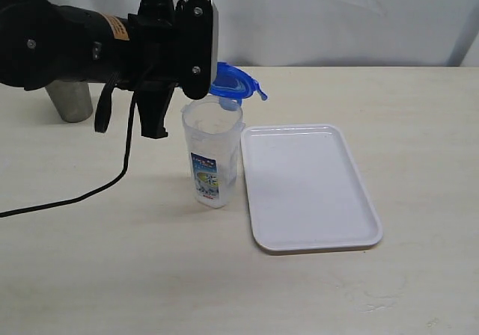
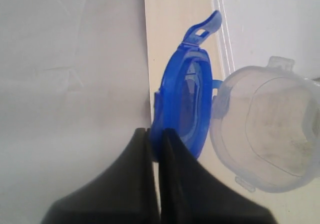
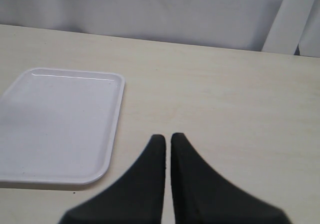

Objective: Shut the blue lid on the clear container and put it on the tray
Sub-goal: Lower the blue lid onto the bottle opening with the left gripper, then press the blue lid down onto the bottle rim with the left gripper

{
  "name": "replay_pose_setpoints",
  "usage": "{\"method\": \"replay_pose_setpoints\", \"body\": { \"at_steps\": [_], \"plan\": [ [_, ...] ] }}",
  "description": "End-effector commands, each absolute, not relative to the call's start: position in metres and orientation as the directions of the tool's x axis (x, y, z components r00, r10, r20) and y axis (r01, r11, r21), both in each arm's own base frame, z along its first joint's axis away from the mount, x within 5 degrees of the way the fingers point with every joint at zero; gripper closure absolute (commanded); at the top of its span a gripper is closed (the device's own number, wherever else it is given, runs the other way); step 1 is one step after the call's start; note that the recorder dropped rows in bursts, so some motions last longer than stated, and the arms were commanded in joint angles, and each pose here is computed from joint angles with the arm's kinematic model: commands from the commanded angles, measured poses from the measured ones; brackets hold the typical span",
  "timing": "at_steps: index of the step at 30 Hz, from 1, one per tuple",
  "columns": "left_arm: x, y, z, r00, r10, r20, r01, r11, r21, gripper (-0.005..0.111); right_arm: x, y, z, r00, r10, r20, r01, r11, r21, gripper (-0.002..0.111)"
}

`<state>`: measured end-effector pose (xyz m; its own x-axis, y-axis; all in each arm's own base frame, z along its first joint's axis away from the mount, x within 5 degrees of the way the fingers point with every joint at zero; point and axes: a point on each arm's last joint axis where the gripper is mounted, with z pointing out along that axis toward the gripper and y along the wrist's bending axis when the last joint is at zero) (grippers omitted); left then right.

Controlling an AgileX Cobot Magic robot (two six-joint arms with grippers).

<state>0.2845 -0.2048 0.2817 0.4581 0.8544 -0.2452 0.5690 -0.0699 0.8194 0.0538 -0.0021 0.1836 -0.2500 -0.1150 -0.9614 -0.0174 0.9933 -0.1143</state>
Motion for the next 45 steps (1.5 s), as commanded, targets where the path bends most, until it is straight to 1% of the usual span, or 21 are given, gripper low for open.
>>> {"method": "replay_pose_setpoints", "body": {
  "at_steps": [1,10,31,34,37,45],
  "plan": [
    [0.283,-0.206,0.287,0.45,0.85,-0.273,0.572,-0.039,0.819,0.107,0.054,-0.002,0.182,-0.251,-0.108,-0.962,-0.014,0.994,-0.108,0.104],
    [0.277,-0.203,0.295,0.456,0.848,-0.272,0.568,-0.042,0.822,0.107,0.054,-0.002,0.182,-0.251,-0.108,-0.962,-0.014,0.994,-0.108,0.104],
    [0.271,-0.2,0.285,0.443,0.858,-0.26,0.652,-0.109,0.751,0.107,0.054,-0.002,0.182,-0.251,-0.108,-0.962,-0.014,0.994,-0.108,0.104],
    [0.271,-0.199,0.285,0.423,0.867,-0.265,0.662,-0.096,0.744,0.107,0.054,-0.002,0.182,-0.251,-0.108,-0.962,-0.014,0.994,-0.108,0.104],
    [0.271,-0.198,0.283,0.412,0.878,-0.243,0.666,-0.108,0.738,0.107,0.054,-0.002,0.182,-0.251,-0.108,-0.962,-0.014,0.994,-0.108,0.104],
    [0.255,-0.217,0.282,0.475,0.853,-0.217,0.655,-0.177,0.735,0.107,0.054,-0.002,0.182,-0.251,-0.108,-0.962,-0.014,0.994,-0.108,0.104]
  ]
}}
